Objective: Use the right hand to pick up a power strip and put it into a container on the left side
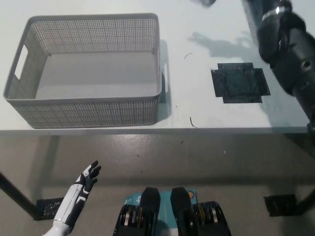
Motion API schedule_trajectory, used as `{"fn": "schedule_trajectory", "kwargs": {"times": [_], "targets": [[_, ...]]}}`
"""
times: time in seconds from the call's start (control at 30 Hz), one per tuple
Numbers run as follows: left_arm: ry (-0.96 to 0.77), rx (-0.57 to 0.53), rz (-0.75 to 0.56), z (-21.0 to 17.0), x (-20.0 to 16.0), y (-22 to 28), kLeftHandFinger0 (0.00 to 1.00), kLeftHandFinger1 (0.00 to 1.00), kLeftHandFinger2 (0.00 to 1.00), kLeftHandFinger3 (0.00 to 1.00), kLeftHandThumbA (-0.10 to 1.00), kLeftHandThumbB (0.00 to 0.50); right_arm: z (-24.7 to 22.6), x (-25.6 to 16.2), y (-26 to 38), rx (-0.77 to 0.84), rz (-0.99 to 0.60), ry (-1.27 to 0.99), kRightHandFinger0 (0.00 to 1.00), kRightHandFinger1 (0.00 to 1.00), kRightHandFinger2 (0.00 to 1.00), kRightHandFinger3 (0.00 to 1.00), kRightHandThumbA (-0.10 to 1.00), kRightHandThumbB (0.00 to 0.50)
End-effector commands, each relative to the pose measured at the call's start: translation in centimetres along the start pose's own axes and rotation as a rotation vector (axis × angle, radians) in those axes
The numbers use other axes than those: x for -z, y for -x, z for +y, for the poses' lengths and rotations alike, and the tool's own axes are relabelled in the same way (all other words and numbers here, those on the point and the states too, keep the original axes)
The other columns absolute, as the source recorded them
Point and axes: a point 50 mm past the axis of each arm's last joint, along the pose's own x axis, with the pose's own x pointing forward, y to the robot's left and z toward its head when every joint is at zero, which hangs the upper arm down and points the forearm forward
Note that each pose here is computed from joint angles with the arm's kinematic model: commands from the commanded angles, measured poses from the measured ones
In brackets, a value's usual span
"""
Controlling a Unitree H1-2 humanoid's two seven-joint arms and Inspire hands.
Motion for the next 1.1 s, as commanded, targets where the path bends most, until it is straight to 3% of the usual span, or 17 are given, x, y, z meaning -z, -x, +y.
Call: {"fn": "schedule_trajectory", "kwargs": {"times": [0.0, 0.1, 0.17, 0.23, 0.37, 0.4, 0.6, 0.87, 0.9, 0.93, 0.97, 1.0, 1.07], "targets": [[0.008, 0.005, -0.101, 0.7, -1.1, 0.9, 1.0, 1.0, 1.0, 1.0, 1.0, 0.146, -13.4, -8.9, -9.5, 0.698, -0.037, -0.591, 0.0, 0.02, 0.61, 0.65, -0.1, 0.083], [0.006, 0.012, -0.095, 0.6, -1.0, 1.1, 1.0, 1.0, 1.0, 1.0, 1.0, 0.145, -14.0, -9.9, -9.8, 0.754, -0.024, -0.645, 0.0, 0.02, 0.63, 0.73, -0.1, 0.085], [0.004, 0.017, -0.088, 0.6, -0.9, 1.3, 1.0, 1.0, 1.0, 1.0, 1.0, 0.152, -13.9, -11.2, -10.0, 0.767, 0.001, -0.719, 0.0, 0.01, 0.56, 0.74, -0.1, 0.113], [0.008, 0.021, -0.082, 0.4, -0.7, 1.5, 1.0, 1.0, 1.0, 1.0, 1.0, 0.154, -13.6, -11.8, -9.9, 0.765, 0.014, -0.743, 0.0, 0.0, 0.45, 0.67, -0.1, 0.12], [-0.001, 0.032, -0.076, 0.0, -0.5, 2.1, 1.0, 1.0, 1.0, 1.0, 1.0, 0.16, -11.9, -15.0, -9.9, 0.726, -0.004, -0.821, 0.0, 0.05, 0.58, 0.69, -0.1, 0.062], [-0.006, 0.036, -0.077, -0.1, -0.4, 2.2, 1.0, 1.0, 1.0, 1.0, 1.0, 0.161, -11.2, -16.3, -9.7, 0.696, -0.023, -0.839, 0.0, 0.05, 0.59, 0.69, -0.1, 0.08], [-0.01, 0.048, -0.078, 0.0, -0.4, 2.4, 1.0, 1.0, 1.0, 1.0, 1.0, 0.167, -8.5, -20.5, -9.3, 0.597, -0.071, -0.805, 0.0, 0.0, 0.53, 0.67, -0.1, 0.092], [-0.025, 0.076, -0.084, -0.3, -0.6, 1.9, 1.0, 1.0, 1.0, 1.0, 1.0, 0.163, -5.3, -25.7, -8.1, 0.458, -0.096, -0.82, 0.0, 0.0, 0.55, 0.72, -0.1, 0.091], [-0.027, 0.082, -0.084, -0.3, -0.7, 1.7, 1.0, 1.0, 1.0, 1.0, 1.0, 0.169, -4.6, -26.6, -7.8, 0.422, -0.11, -0.818, 0.0, 0.0, 0.46, 0.67, -0.1, 0.072], [-0.027, 0.083, -0.087, -0.3, -0.7, 1.7, 1.0, 1.0, 1.0, 1.0, 1.0, 0.161, -4.2, -27.2, -7.5, 0.409, -0.115, -0.8, 0.0, 0.0, 0.39, 0.6, -0.1, 0.084], [-0.029, 0.087, -0.089, -0.3, -0.8, 1.5, 1.0, 1.0, 0.99, 1.0, 1.0, 0.164, -3.9, -27.6, -7.3, 0.4, -0.116, -0.792, 0.0, 0.0, 0.16, 0.45, -0.1, 0.076], [-0.03, 0.089, -0.09, -0.3, -0.9, 1.4, 1.0, 1.0, 0.99, 1.0, 1.0, 0.165, -3.8, -27.7, -7.2, 0.396, -0.115, -0.792, 0.0, 0.0, 0.11, 0.41, -0.1, 0.073], [-0.041, 0.097, -0.09, -0.3, -1.0, 1.3, 1.0, 1.0, 0.99, 1.0, 1.0, 0.172, -2.7, -28.8, -6.5, 0.348, -0.139, -0.788, 0.0, 0.0, 0.15, 0.39, -0.1, 0.068]]}}
